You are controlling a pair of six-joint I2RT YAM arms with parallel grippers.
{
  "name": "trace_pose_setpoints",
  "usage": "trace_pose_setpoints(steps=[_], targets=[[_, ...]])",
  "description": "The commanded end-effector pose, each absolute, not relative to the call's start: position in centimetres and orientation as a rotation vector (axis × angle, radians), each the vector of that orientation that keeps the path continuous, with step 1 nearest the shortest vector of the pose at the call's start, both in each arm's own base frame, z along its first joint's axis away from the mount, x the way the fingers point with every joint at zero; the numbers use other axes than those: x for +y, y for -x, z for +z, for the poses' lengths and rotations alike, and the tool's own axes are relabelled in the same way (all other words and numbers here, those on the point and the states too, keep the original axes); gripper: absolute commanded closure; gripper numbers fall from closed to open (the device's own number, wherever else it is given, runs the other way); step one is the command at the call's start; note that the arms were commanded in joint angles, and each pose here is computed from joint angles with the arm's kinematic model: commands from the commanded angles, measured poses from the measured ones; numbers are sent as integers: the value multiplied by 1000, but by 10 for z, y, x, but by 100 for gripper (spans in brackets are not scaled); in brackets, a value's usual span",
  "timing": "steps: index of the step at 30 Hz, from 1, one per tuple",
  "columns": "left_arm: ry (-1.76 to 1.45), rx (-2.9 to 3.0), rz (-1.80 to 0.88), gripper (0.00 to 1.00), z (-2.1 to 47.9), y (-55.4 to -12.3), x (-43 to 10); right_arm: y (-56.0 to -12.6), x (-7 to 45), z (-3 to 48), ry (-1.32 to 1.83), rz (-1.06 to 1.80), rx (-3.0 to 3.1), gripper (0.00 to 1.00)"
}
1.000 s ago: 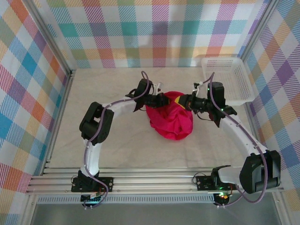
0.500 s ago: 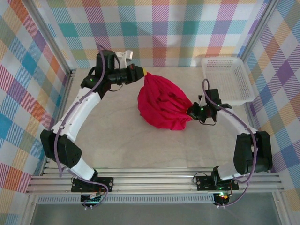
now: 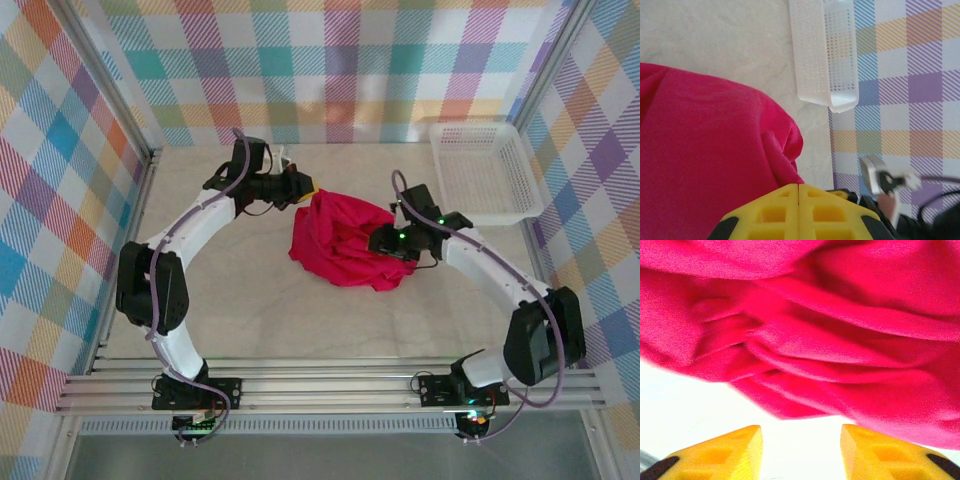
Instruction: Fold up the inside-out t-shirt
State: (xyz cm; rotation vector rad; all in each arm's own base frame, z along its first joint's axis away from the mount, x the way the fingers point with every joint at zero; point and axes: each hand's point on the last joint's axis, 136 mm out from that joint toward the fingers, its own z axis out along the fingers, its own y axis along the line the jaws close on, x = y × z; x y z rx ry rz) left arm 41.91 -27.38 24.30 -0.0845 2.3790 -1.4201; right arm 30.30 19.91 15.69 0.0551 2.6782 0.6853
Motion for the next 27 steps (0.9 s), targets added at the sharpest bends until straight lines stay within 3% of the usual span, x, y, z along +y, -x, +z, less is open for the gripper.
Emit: trace_pose_setpoints(steps=[1,7,10,11,12,15,17,23,27], targets=[[44,2311,-1444,100,264,-422,-280,-317,208,155,-58,668,2655,51],[37,2316,-1422,100,268,-422,-279,-364,240,114,-65,693,2715,33],[44,2316,-1407,100,271,-423,-276,-381,254,99,-66,698,2749,31],[49,2316,-1407,100,271,-424,-274,-385,257,95,-71,706,2756,34],[55,2314,-1406,100,271,-426,-272,-389,260,92,-73,710,2762,44],[95,2310,-1390,100,272,-436,-256,-386,254,111,-41,667,2755,89],[169,2324,-1343,100,268,-448,-230,-377,242,142,0,647,2706,100],[565,2299,-1169,100,225,-497,-121,-327,194,267,48,822,2460,100],[712,2314,-1083,100,190,-501,-81,-294,152,335,-67,1079,2245,100]])
